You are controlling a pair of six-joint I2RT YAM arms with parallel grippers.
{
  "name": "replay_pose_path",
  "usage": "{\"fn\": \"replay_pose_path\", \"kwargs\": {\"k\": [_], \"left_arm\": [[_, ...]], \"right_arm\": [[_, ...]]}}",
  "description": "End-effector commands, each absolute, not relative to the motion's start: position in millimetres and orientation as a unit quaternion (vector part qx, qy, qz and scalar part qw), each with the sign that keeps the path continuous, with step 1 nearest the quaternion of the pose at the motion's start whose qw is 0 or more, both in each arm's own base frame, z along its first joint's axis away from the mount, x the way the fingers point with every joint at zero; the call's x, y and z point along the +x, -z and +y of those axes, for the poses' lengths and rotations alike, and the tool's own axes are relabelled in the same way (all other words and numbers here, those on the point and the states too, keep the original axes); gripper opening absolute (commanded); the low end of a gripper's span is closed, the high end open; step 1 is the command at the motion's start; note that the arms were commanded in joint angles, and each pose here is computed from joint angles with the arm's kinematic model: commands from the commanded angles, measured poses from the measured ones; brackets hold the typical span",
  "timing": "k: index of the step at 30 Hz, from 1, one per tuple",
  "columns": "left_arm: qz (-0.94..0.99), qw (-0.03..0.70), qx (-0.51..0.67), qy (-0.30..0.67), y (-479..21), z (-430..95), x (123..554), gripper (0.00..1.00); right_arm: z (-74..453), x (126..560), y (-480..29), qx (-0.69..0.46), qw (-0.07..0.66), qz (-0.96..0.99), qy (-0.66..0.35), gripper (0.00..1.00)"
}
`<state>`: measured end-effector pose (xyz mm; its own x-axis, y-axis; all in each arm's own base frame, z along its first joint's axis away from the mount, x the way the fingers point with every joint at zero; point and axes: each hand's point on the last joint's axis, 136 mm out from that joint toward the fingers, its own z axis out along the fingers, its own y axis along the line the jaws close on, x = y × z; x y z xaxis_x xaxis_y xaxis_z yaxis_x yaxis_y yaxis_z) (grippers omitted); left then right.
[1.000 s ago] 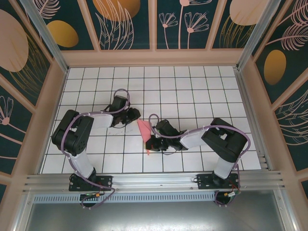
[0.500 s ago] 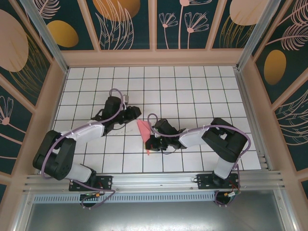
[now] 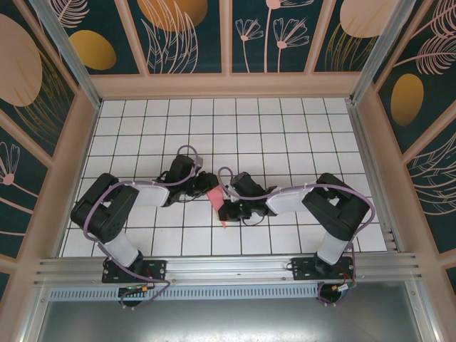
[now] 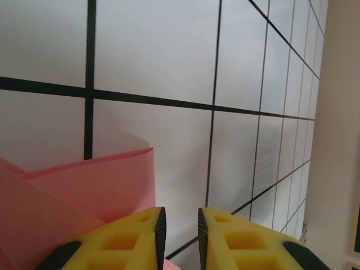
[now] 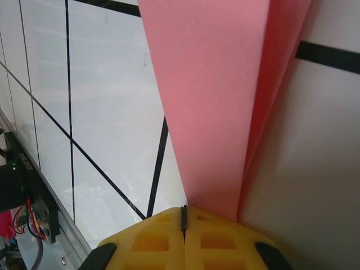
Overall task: Fold a paper plane with a square sheet of paper (pick it up from the middle)
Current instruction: Fold the wing for the fifth time at the center of the table.
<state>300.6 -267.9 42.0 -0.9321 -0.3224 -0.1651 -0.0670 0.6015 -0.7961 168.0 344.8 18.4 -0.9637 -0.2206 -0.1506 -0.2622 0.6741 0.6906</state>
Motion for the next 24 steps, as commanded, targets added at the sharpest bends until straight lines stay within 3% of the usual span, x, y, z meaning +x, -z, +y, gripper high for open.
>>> {"fn": "replay_pose_path", "kwargs": {"k": [1, 8, 16, 24], "left_arm": [[0.89, 0.144, -0.116, 0.417, -24, -265, 299, 0.26], [0.909, 0.13, -0.128, 0.376, 5, -253, 293, 0.25], [0.909, 0.129, -0.129, 0.374, 5, -251, 290, 0.25], [0.912, 0.125, -0.144, 0.362, 11, -247, 289, 0.21]], "right_arm": [[338, 169, -25, -0.131, 0.028, 0.919, -0.37, 0.04], [352, 186, -57, -0.093, 0.063, 0.906, -0.407, 0.09], [361, 188, -30, -0.061, 0.033, 0.913, -0.402, 0.1], [335, 155, -9, -0.071, -0.009, 0.919, -0.387, 0.12]]}}
